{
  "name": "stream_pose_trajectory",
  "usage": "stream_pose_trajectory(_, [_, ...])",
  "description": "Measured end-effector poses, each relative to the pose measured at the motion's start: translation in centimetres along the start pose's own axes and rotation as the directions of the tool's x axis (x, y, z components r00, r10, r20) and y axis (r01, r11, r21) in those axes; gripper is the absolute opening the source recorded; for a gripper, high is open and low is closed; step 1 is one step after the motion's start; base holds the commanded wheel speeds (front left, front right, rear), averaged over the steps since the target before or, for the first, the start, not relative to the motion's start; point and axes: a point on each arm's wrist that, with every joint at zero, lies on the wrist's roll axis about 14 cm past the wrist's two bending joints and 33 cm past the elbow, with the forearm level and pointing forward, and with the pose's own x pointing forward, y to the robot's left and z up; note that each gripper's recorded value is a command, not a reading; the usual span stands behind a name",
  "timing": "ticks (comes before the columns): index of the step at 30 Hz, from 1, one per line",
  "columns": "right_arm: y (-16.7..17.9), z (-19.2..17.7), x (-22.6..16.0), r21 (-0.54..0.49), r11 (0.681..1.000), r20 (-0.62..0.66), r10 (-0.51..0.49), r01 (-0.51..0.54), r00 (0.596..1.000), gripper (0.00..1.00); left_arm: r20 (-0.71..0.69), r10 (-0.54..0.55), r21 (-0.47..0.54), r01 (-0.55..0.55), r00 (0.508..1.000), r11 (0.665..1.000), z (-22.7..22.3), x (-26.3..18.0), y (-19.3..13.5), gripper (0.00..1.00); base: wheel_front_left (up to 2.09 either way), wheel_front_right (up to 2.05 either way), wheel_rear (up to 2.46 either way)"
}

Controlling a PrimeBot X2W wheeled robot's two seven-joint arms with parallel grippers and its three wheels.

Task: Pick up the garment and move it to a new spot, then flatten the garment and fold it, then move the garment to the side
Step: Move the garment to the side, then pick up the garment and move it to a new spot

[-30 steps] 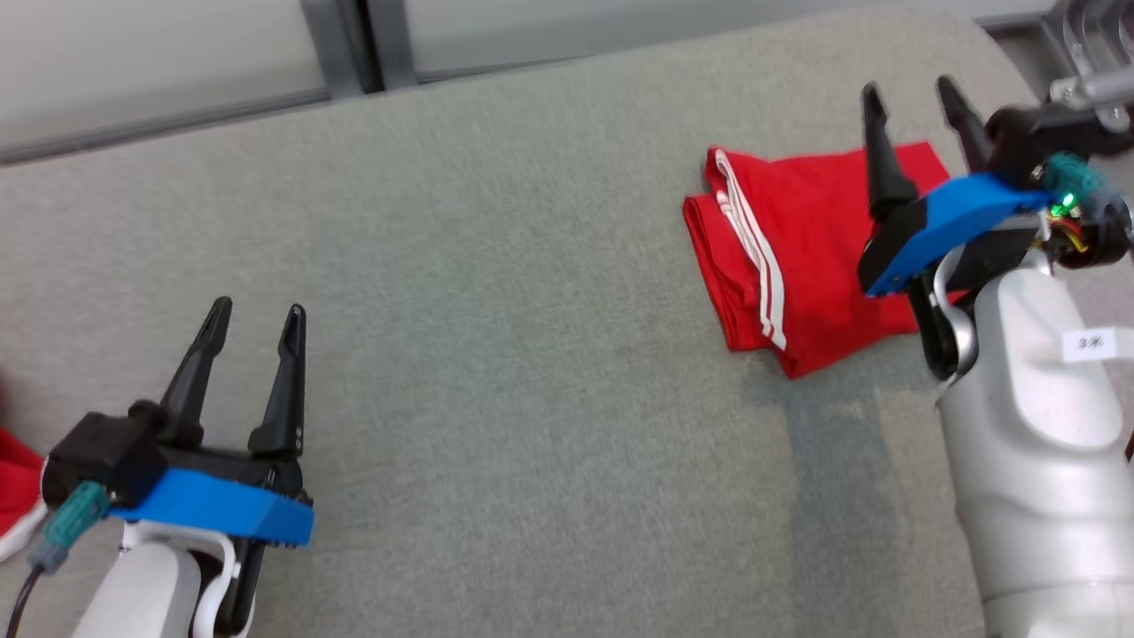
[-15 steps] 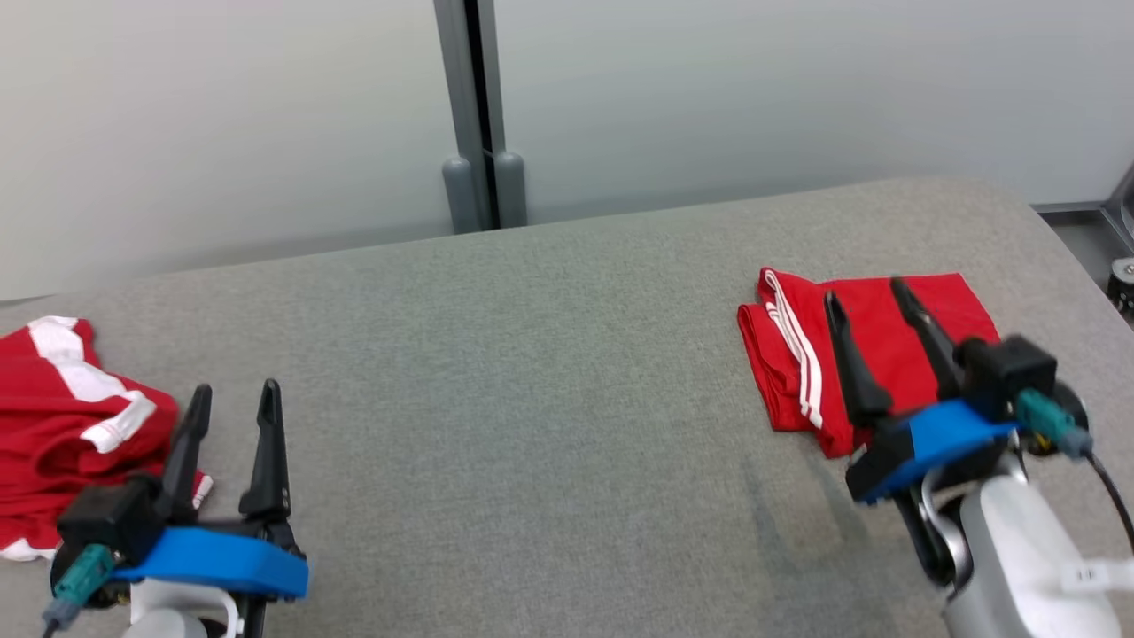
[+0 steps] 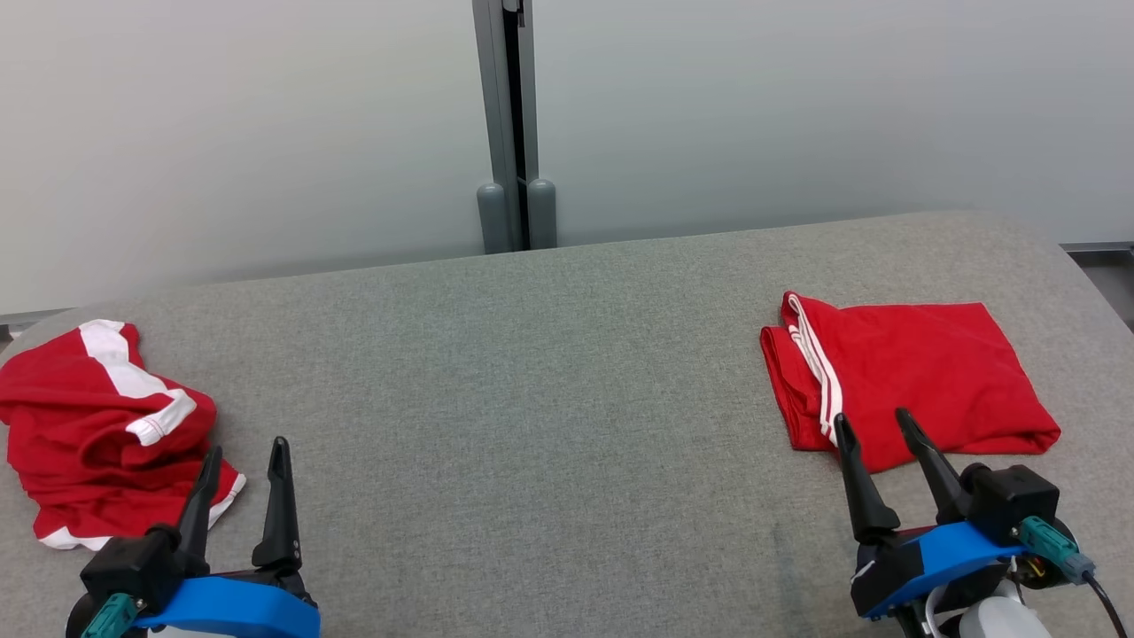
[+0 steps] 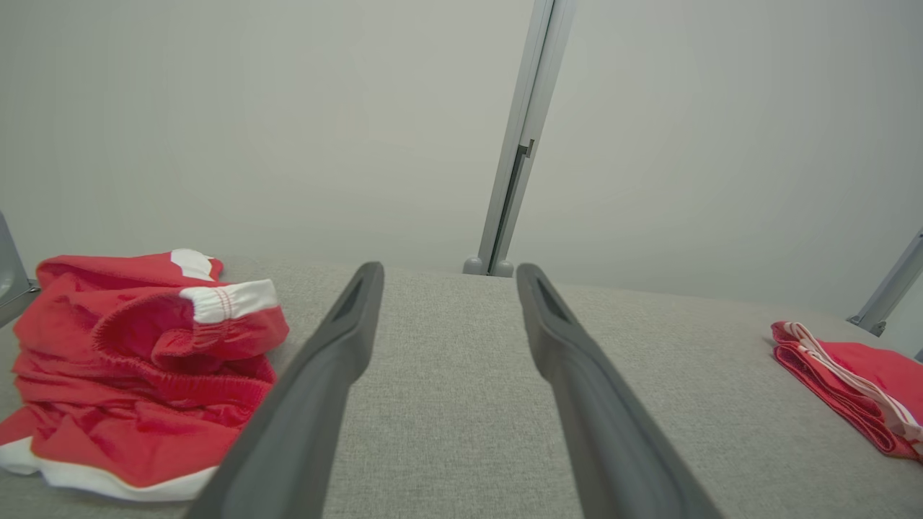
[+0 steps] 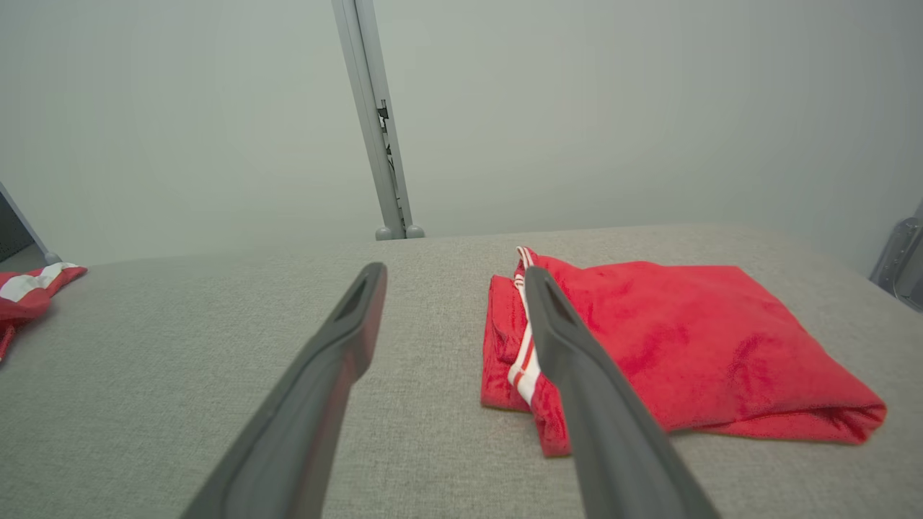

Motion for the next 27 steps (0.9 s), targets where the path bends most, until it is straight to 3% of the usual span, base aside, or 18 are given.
stream_pose_trajectory(16, [1.3,-0.3,0.1,0.007,1.0,0.0,0.028,-0.028,1.0,1.0,-0.006,0.001,0.012,-0.001,1.0,1.0,-0.1,-0.5,0.1,1.0,0.0,0.0,0.0])
stream_pose_trajectory(27, [9.0,-1.6,2.4,0.031,0.97,-0.036,0.242,-0.241,0.97,1.0,0.041,0.2,0.026,-0.201,0.979,0.979,1.6,-4.9,6.5,1.0,0.0,0.0,0.0])
